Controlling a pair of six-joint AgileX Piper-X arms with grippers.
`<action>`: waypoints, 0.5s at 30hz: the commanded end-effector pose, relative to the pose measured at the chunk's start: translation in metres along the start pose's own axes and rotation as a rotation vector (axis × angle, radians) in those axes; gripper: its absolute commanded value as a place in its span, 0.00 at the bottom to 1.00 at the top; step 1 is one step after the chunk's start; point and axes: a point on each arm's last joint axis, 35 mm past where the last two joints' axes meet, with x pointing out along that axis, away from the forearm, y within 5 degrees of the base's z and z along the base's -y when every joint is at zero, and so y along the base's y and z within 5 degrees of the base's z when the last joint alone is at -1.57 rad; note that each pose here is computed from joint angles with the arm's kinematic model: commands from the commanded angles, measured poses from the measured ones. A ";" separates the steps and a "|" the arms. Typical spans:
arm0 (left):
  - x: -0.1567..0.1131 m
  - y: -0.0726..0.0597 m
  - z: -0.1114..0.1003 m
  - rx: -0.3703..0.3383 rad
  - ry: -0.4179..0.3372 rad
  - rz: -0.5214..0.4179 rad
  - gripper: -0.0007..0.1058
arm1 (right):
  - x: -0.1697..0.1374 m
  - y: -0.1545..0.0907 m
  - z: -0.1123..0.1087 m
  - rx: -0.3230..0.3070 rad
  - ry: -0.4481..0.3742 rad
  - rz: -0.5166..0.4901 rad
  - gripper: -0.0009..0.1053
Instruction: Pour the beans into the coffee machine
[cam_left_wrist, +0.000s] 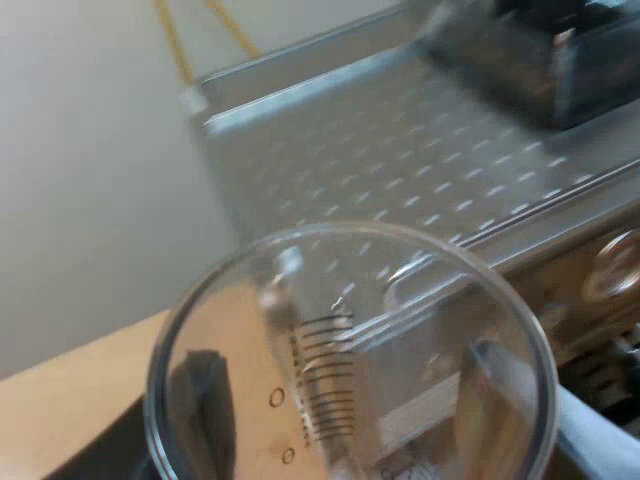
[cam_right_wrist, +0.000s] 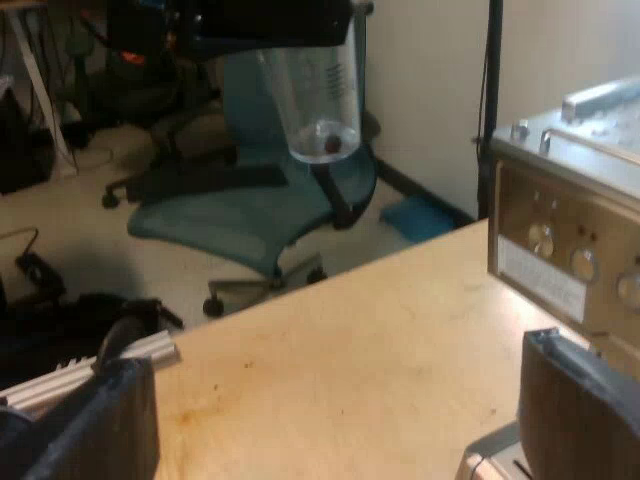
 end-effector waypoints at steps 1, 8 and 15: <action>0.001 0.009 -0.011 -0.046 -0.020 0.008 0.27 | 0.005 -0.001 0.002 -0.002 -0.003 0.018 0.75; 0.016 0.037 -0.042 -0.123 0.043 0.039 0.27 | 0.024 -0.004 -0.008 0.018 0.051 0.048 0.75; 0.034 0.067 -0.075 -0.180 0.026 0.068 0.27 | 0.056 0.009 -0.031 0.053 0.137 0.152 0.75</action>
